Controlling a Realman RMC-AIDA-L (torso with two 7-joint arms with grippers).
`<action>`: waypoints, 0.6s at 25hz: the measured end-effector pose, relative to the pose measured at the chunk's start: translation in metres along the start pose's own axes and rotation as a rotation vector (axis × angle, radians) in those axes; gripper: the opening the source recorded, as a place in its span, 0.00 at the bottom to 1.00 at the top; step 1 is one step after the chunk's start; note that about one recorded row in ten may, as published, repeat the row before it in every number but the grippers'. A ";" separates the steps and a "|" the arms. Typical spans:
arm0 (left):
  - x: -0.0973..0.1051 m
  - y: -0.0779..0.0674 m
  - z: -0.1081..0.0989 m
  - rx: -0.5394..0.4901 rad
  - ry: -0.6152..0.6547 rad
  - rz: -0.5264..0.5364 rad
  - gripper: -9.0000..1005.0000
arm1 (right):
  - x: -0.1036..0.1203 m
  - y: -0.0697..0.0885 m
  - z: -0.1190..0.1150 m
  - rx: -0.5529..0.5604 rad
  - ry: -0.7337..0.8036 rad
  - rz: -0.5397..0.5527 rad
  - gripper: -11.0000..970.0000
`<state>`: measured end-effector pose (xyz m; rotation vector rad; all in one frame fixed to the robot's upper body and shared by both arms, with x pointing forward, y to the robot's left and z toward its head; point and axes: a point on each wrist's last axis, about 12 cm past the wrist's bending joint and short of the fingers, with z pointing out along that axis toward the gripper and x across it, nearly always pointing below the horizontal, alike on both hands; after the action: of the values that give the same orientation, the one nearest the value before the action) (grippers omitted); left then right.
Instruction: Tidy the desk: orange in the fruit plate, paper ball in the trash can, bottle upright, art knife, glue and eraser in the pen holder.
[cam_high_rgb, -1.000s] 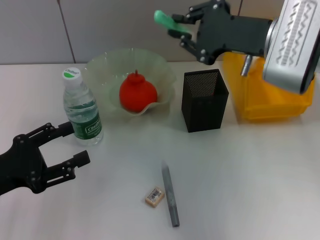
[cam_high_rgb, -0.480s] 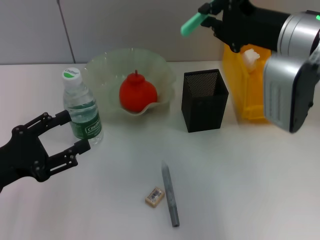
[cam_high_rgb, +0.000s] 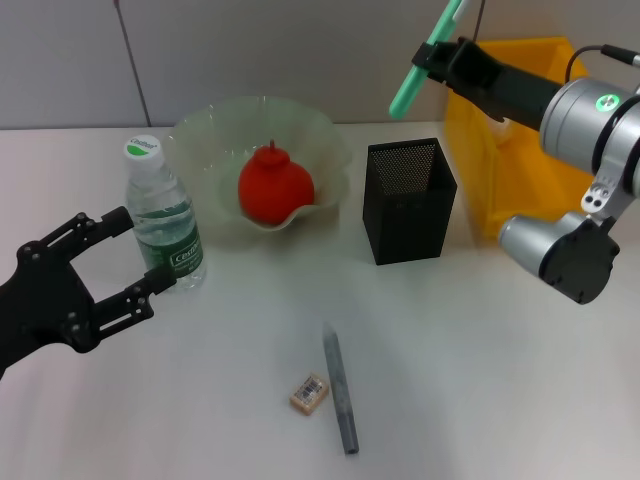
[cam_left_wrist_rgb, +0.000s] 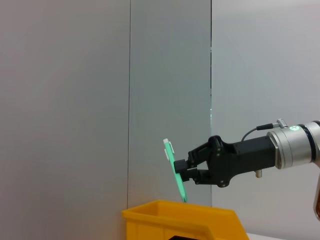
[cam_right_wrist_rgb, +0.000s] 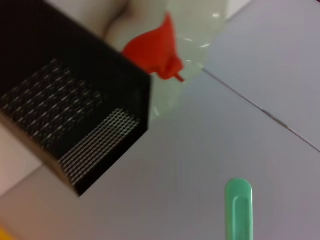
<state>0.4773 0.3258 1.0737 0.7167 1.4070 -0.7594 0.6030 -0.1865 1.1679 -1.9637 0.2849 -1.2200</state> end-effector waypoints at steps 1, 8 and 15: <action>0.001 -0.001 -0.001 -0.003 -0.001 0.003 0.81 | -0.003 0.000 0.000 -0.004 0.006 -0.032 0.27; 0.008 -0.007 -0.005 -0.027 -0.011 0.010 0.81 | -0.015 0.008 0.001 -0.044 0.033 -0.257 0.27; 0.011 -0.011 -0.005 -0.035 -0.023 0.021 0.81 | -0.024 0.013 -0.001 -0.072 0.045 -0.411 0.28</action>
<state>0.4662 0.3229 1.0622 0.6920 1.3866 -0.7232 0.5923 -0.1827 1.1429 -2.1254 -0.0597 -1.5312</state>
